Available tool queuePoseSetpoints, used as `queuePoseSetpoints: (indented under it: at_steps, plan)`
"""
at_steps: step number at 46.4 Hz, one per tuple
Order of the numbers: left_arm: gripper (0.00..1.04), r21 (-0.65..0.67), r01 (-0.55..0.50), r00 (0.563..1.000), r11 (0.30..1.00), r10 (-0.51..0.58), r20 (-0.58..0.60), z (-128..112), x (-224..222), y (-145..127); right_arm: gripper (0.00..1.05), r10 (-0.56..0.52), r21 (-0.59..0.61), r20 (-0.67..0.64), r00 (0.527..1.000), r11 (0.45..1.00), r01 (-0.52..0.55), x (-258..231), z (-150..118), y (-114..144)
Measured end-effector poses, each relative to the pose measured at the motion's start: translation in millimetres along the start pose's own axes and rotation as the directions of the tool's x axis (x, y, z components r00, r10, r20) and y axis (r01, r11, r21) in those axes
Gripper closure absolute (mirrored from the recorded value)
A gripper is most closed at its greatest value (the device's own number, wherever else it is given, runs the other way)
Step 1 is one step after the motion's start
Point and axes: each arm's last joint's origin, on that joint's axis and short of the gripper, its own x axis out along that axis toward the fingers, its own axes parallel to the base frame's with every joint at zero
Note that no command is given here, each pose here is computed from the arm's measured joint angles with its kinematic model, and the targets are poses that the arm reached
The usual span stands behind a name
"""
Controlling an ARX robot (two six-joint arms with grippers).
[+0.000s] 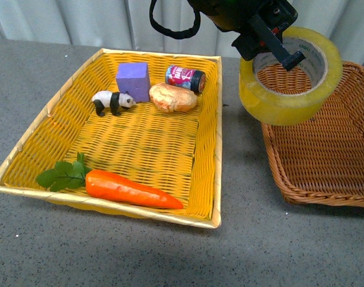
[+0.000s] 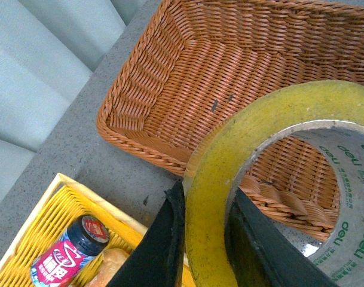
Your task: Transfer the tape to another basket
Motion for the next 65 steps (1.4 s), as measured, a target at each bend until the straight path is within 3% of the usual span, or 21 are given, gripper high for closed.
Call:
queuePoseSetpoints:
  at_steps: [11, 21, 34, 43, 50, 55, 60, 63, 65]
  plan:
    - [0.89, 0.001, 0.003, 1.000, 1.000, -0.003, 0.002, 0.7, 0.2, -0.9, 0.09, 0.082, 0.036, -0.117, 0.990, 0.996, -0.078, 51.9, 23.1, 7.1]
    - [0.89, 0.001, 0.000, 1.000, 1.000, 0.000, 0.000, 0.4, 0.0, -0.4, 0.09, 0.088, 0.055, -0.238, 0.967, 0.996, -0.077, 77.5, 13.6, 13.2]
    - [0.89, 0.001, 0.003, 1.000, 1.000, -0.003, 0.002, 0.7, 0.2, -0.8, 0.09, 0.101, 0.076, -0.269, 0.958, 0.994, -0.084, 99.2, 4.7, 22.1]
    - [0.89, 0.001, 0.002, 1.000, 1.000, -0.002, 0.002, 0.7, 0.2, -0.8, 0.36, 0.098, 0.091, -0.270, 0.958, 0.993, -0.076, 102.2, 6.3, 24.8]
    - [0.89, -0.006, 0.001, 1.000, 1.000, -0.001, 0.001, 0.8, 0.2, -0.9, 0.65, 0.096, 0.121, -0.272, 0.958, 0.991, -0.065, 102.3, 6.6, 25.8]
    - [0.89, -0.019, 0.002, 1.000, 1.000, -0.002, 0.000, 1.9, 0.9, -2.9, 0.79, 0.073, 0.133, -0.279, 0.957, 0.990, -0.037, 102.3, 6.9, 26.5]
    - [0.89, -0.025, 0.005, 1.000, 1.000, -0.005, -0.009, 3.3, 1.5, -5.0, 0.86, 0.062, 0.149, -0.290, 0.955, 0.989, -0.019, 102.7, 5.8, 26.4]
    - [0.89, -0.042, -0.002, 0.995, 0.999, -0.003, -0.099, 6.5, -0.7, -4.5, 0.86, 0.078, 0.174, -0.303, 0.950, 0.984, -0.025, 104.1, 3.3, 26.9]
    - [0.81, -0.044, -0.010, 0.995, 0.999, 0.006, -0.097, 9.0, -1.3, -2.7, 0.87, 0.078, 0.182, -0.307, 0.948, 0.983, -0.022, 105.7, 2.1, 26.4]
